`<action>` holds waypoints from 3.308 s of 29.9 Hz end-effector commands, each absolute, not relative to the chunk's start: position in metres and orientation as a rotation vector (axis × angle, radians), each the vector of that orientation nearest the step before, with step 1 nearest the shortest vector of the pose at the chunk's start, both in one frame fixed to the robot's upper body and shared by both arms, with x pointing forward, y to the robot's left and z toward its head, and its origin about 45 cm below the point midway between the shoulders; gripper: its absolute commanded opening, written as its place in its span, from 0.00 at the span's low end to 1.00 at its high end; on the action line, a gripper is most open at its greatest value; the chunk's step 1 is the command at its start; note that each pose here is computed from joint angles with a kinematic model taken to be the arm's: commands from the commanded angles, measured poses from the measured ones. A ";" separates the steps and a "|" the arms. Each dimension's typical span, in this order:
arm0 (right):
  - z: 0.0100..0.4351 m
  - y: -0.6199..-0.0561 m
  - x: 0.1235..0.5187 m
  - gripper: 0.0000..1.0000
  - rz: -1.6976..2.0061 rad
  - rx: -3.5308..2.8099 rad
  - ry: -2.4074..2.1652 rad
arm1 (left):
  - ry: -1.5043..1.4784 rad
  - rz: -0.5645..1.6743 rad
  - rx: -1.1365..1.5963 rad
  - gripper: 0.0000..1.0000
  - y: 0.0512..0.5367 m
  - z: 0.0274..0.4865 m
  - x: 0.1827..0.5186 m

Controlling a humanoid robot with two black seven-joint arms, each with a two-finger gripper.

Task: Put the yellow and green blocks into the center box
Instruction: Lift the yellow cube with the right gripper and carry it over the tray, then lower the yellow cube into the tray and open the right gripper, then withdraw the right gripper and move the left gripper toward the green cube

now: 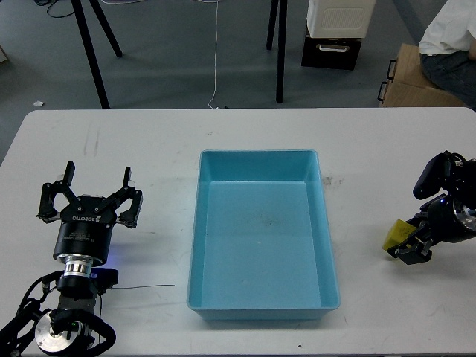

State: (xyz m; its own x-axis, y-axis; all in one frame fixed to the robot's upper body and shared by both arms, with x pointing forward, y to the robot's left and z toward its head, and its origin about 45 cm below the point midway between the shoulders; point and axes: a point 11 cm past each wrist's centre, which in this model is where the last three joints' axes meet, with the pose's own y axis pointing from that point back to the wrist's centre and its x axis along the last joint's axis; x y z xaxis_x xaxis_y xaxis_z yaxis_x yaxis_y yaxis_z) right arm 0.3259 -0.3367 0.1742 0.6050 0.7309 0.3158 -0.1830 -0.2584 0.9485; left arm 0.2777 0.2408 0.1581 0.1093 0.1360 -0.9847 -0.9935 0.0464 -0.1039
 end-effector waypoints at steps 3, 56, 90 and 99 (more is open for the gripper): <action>0.193 -0.331 0.341 0.15 0.982 1.583 0.441 | 1.047 1.165 -1.127 1.00 0.241 0.158 0.278; 0.203 -0.076 0.367 0.96 1.382 1.468 0.853 | 0.929 1.210 -1.203 1.00 0.281 0.179 0.292; 0.415 -0.109 0.416 0.98 1.189 3.005 -0.893 | -0.381 0.993 -0.133 1.00 0.400 0.386 0.356; 0.357 -0.201 0.381 0.98 0.811 3.017 -1.536 | -0.699 0.758 0.416 1.00 0.382 0.356 0.347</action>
State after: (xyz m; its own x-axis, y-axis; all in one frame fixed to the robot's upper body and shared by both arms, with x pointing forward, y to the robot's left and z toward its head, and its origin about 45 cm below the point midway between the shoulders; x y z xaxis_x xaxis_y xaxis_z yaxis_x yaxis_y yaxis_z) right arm 0.3993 -0.1710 0.3753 0.5562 -0.7657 0.3230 -0.6056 -0.6396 -0.4735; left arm 0.3505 0.3887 0.3702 0.5129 0.6681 0.5391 -0.7644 0.6412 -0.0673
